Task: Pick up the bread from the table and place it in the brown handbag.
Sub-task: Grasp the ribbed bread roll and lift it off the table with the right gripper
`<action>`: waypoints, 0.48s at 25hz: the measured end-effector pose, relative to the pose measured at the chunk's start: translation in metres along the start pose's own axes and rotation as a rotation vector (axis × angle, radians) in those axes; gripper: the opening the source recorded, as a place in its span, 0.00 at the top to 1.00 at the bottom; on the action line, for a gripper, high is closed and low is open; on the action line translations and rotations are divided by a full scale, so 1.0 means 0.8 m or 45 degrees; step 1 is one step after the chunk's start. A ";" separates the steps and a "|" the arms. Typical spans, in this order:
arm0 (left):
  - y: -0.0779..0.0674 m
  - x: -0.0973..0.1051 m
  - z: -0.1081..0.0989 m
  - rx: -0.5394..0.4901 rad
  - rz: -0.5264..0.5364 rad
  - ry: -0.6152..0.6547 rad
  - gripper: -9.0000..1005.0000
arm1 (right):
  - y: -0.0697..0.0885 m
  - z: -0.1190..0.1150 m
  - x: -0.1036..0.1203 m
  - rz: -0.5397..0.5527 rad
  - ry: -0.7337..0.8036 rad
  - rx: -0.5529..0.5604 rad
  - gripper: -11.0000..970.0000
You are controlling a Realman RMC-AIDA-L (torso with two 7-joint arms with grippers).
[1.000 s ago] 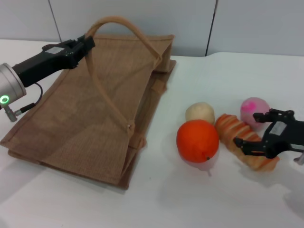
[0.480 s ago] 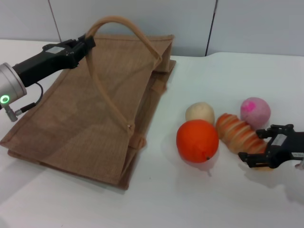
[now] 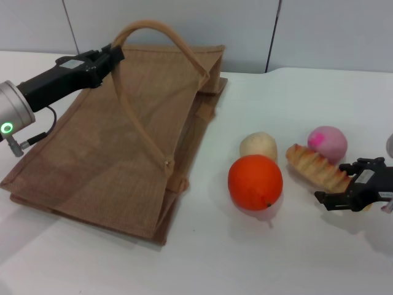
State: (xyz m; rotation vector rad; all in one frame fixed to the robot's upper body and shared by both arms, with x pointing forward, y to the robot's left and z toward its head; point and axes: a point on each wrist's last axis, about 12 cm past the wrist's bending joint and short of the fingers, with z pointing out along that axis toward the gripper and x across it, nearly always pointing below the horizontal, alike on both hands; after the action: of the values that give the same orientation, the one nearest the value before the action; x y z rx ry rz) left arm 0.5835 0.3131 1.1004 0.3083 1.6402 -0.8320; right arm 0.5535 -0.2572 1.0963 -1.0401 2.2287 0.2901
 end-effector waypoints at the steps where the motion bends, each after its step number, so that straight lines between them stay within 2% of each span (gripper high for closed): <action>1: 0.000 0.000 0.000 0.001 0.000 0.000 0.87 | -0.001 0.001 0.001 0.002 0.007 0.009 0.11; 5: 0.000 0.000 0.000 0.000 0.000 -0.001 0.87 | -0.002 0.006 0.000 0.003 0.029 0.028 0.11; 12: 0.000 0.000 0.000 -0.002 0.000 -0.001 0.87 | -0.003 0.008 -0.002 0.003 0.029 0.032 0.23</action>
State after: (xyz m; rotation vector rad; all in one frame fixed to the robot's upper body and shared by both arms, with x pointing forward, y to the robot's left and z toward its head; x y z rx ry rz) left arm 0.5836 0.3132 1.1003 0.3070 1.6404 -0.8312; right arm 0.5589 -0.2550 1.0922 -1.0323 2.2488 0.2519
